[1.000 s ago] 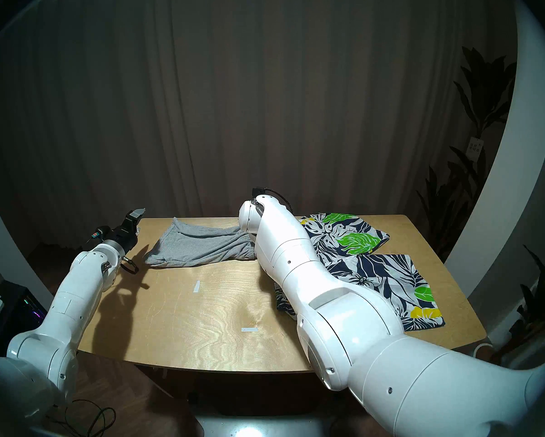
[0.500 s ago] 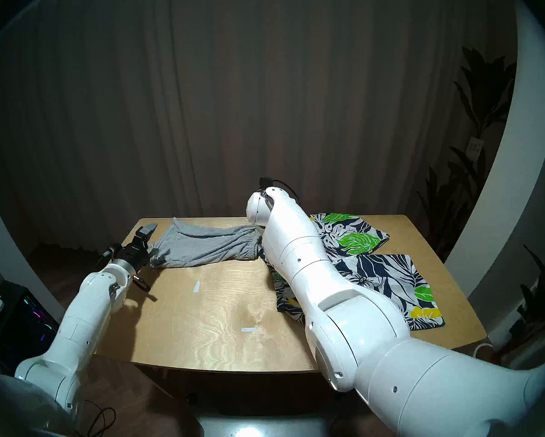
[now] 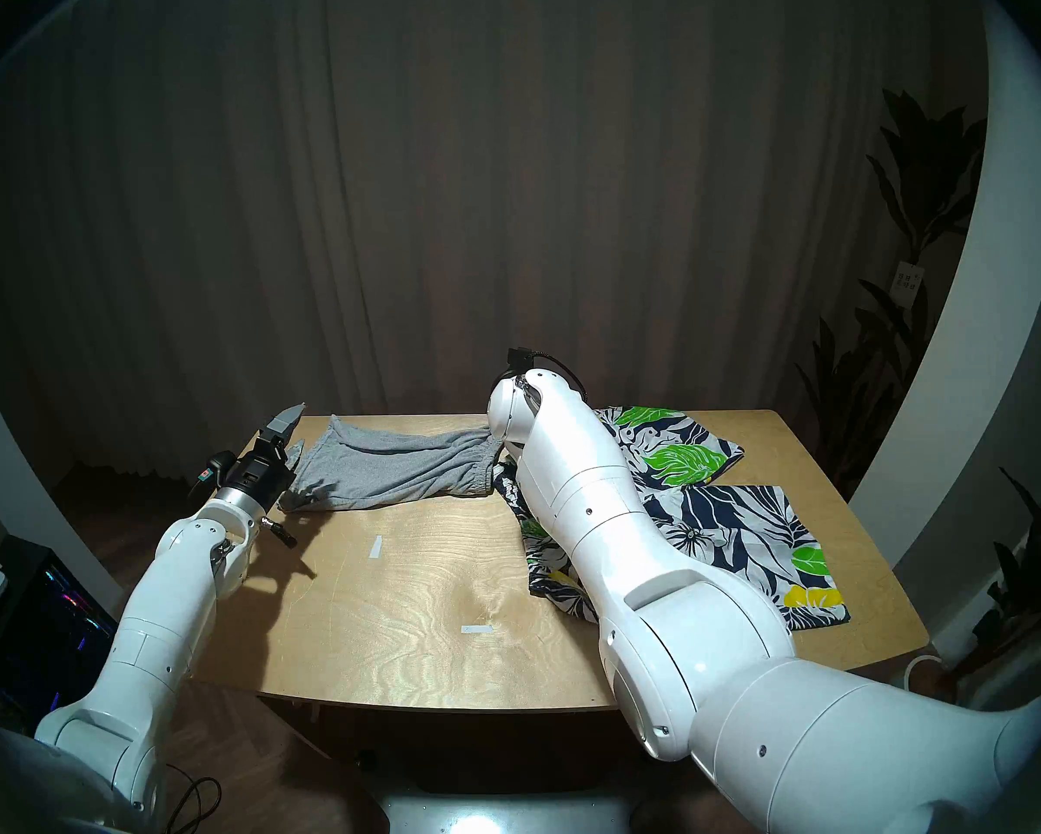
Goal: Fold pants twice and stack them
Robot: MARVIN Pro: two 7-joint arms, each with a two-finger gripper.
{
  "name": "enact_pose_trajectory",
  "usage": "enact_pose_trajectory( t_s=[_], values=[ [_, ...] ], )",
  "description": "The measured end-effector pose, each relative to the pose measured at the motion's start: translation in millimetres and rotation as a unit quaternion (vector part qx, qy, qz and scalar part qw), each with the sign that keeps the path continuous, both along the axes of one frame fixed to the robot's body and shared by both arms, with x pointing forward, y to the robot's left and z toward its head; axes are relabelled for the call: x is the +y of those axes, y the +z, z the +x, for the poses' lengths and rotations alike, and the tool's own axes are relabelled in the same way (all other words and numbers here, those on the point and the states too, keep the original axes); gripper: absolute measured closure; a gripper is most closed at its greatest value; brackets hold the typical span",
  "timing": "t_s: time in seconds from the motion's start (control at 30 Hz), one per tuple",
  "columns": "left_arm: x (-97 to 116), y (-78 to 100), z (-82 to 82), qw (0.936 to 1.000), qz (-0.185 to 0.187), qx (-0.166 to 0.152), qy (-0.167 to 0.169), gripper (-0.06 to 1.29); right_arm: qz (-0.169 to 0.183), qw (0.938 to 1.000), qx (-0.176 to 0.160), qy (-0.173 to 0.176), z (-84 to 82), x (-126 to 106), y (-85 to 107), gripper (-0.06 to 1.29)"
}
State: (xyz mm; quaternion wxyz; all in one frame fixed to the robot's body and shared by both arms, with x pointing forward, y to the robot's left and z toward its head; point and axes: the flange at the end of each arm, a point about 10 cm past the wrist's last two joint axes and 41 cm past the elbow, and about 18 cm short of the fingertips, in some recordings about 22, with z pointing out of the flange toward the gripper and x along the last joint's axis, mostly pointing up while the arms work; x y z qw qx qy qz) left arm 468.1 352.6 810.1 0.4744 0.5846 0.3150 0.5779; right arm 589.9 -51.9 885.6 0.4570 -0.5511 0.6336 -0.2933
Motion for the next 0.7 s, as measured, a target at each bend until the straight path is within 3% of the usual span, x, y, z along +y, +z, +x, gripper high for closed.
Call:
enact_pose_trajectory(
  t_s=[0.3, 0.7],
  values=[
    [-17.4, -5.5, -14.6, 0.9999, -0.008, -0.006, -0.003, 0.02, -0.002, 1.0000, 0.005, 0.001, -4.9, -11.5, -12.4, 0.00],
    [-37.2, -14.4, -34.7, 0.9999, -0.011, -0.005, 0.001, 0.02, -0.002, 0.9998, -0.009, 0.016, -7.2, -18.8, -9.4, 0.00]
  ],
)
